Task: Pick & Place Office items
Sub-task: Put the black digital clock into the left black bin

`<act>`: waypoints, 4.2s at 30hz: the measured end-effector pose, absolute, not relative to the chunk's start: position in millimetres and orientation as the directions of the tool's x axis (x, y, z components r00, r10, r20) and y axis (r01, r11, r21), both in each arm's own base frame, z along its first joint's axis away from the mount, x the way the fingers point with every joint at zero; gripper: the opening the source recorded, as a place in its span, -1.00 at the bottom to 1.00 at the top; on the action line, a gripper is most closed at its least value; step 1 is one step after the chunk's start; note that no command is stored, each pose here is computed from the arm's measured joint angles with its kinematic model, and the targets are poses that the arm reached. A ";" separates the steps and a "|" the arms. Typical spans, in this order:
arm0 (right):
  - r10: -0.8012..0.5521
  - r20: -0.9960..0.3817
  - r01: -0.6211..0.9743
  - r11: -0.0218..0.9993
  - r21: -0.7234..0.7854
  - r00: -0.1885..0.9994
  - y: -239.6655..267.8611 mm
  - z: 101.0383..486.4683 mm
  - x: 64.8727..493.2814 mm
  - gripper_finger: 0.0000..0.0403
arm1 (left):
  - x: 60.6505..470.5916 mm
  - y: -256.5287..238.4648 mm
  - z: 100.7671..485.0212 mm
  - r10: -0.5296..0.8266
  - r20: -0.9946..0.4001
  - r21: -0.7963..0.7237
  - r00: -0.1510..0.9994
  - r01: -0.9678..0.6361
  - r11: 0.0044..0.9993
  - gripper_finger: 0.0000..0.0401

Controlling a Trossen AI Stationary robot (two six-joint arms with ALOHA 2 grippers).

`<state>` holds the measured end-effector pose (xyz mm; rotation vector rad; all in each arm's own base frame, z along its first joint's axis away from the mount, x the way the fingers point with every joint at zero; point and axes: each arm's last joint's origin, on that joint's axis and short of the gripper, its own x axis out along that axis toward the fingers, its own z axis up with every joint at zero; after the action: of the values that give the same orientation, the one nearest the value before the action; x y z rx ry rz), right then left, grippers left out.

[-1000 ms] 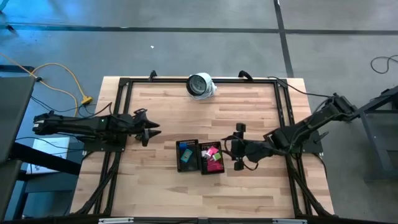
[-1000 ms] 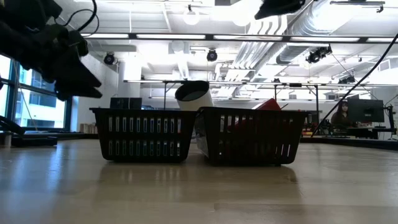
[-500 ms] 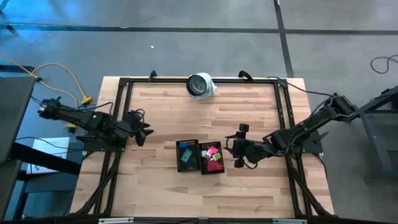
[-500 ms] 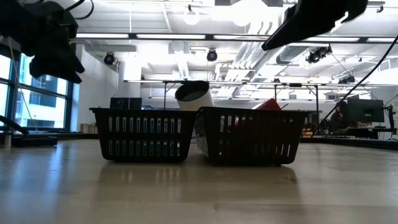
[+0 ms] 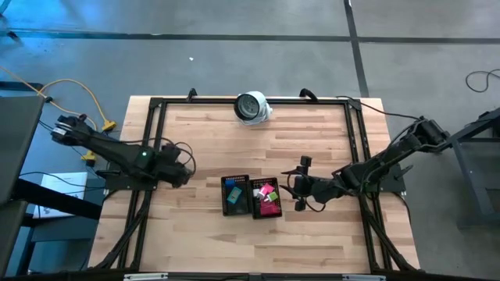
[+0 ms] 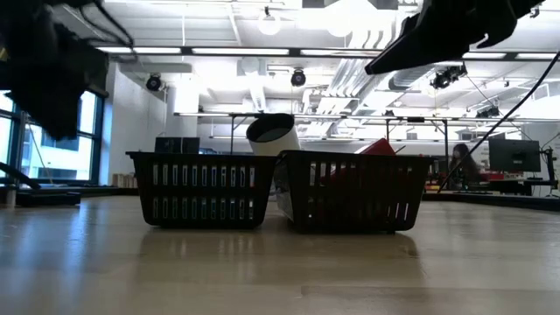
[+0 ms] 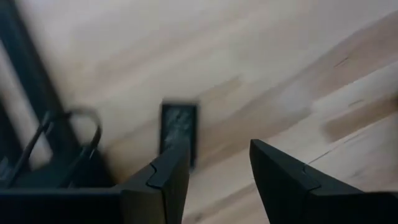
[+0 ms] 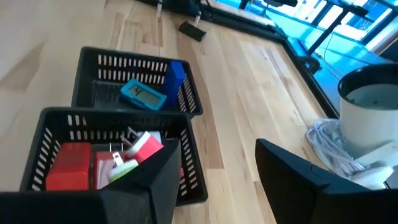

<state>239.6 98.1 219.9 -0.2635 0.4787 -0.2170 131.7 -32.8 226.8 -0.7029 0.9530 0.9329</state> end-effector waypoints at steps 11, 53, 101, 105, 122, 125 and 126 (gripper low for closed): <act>-0.245 -0.428 0.122 0.948 -0.295 0.870 93.8 219.9 242.4 -0.04 | 151.1 -18.5 203.0 0.272 -0.962 0.116 -0.010 -0.919 0.378 -0.21; -0.147 -0.492 0.046 0.976 -0.213 0.858 96.3 215.5 240.3 -0.04 | 189.7 -5.5 163.6 0.183 -0.979 0.168 -0.094 -0.877 0.451 -0.21; -0.146 -0.500 0.053 0.979 -0.197 0.854 96.2 214.7 239.9 -0.04 | 205.7 2.7 169.4 0.198 -0.977 0.059 0.076 -0.799 0.598 -0.21; -0.147 -0.499 0.053 0.979 -0.197 0.854 96.2 214.8 239.9 -0.04 | 205.6 2.9 169.5 0.205 -0.976 0.068 0.076 -0.787 0.613 -0.21; -0.149 -0.507 0.051 0.978 -0.202 0.849 95.9 213.9 239.4 -0.04 | 206.6 1.5 169.7 0.155 -0.984 0.034 0.085 -0.772 0.635 -0.01; -0.149 -0.508 0.050 0.978 -0.203 0.848 95.9 213.8 239.3 -0.04 | 206.7 1.0 169.6 0.142 -0.986 0.024 0.085 -0.773 0.635 0.05; -0.149 -0.509 0.050 0.978 -0.203 0.847 95.9 213.6 239.3 -0.04 | 206.7 1.0 169.6 0.142 -0.986 0.024 0.086 -0.773 0.634 0.07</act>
<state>239.3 95.9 213.6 -0.1856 0.5504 -0.1058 206.7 1.0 169.6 -0.6006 1.3176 0.7465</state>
